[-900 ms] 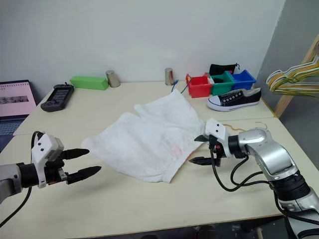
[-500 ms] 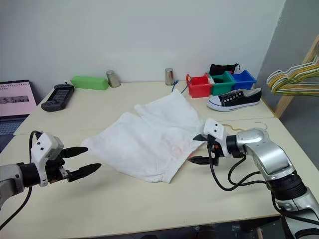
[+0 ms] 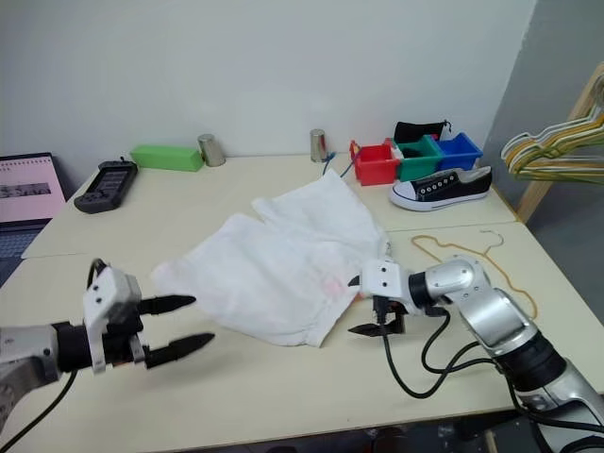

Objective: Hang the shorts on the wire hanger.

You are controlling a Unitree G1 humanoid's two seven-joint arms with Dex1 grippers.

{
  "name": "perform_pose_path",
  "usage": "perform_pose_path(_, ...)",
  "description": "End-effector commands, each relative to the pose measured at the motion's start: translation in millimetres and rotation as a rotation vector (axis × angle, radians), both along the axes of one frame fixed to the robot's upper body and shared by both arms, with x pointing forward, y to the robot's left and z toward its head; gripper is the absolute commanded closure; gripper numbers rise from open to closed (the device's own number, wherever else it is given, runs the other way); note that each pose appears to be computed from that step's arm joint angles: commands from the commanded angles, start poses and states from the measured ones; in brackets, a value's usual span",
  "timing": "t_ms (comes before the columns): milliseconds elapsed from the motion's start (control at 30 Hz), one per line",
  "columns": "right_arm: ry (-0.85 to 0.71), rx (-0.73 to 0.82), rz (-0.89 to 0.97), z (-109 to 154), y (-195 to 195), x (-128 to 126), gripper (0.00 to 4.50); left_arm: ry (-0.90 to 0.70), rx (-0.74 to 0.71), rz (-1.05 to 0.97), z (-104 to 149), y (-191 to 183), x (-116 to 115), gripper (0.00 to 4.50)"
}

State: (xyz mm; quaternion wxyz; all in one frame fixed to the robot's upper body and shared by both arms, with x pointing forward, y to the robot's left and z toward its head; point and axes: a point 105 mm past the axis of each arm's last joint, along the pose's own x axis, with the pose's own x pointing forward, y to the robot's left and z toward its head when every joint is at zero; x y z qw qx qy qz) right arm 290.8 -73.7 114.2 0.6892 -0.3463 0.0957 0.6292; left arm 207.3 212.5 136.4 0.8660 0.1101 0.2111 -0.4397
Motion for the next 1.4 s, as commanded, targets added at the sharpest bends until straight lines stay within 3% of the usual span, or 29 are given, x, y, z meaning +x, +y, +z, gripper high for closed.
perform_pose_path(33, -0.116, -0.004, 0.012, 8.9, 8.0, 13.8, 0.00, -0.012, -0.016, -0.040, 8.4, -10.8, -8.4, 0.03)
perform_pose_path(233, -0.172, -0.030, 0.061, -2.1, 23.1, 19.5, 0.00, -0.005, -0.030, -0.039, 6.3, -16.3, -15.2, 0.03)
perform_pose_path(400, -0.337, -0.181, 0.143, -23.2, 16.8, 32.0, 0.00, -0.023, -0.024, -0.005, 8.0, -11.1, -12.2, 0.03)
perform_pose_path(633, -0.426, -0.196, 0.184, -17.1, 14.7, 45.5, 1.52, -0.032, -0.020, 0.022, 6.3, -10.4, -11.4, 0.00)
perform_pose_path(1033, -0.402, -0.159, 0.133, -13.8, 6.4, 50.0, 4.43, -0.055, -0.019, 0.044, 7.6, -7.9, -2.6, 0.00)
perform_pose_path(1200, -0.444, -0.210, 0.111, -15.2, -6.8, 59.9, 4.43, -0.065, -0.019, 0.046, 8.7, -7.4, 1.6, 0.00)
perform_pose_path(1400, -0.562, -0.340, 0.049, -8.2, -43.7, 92.6, 4.43, -0.072, -0.020, 0.048, 8.7, -6.8, 4.7, 0.00)
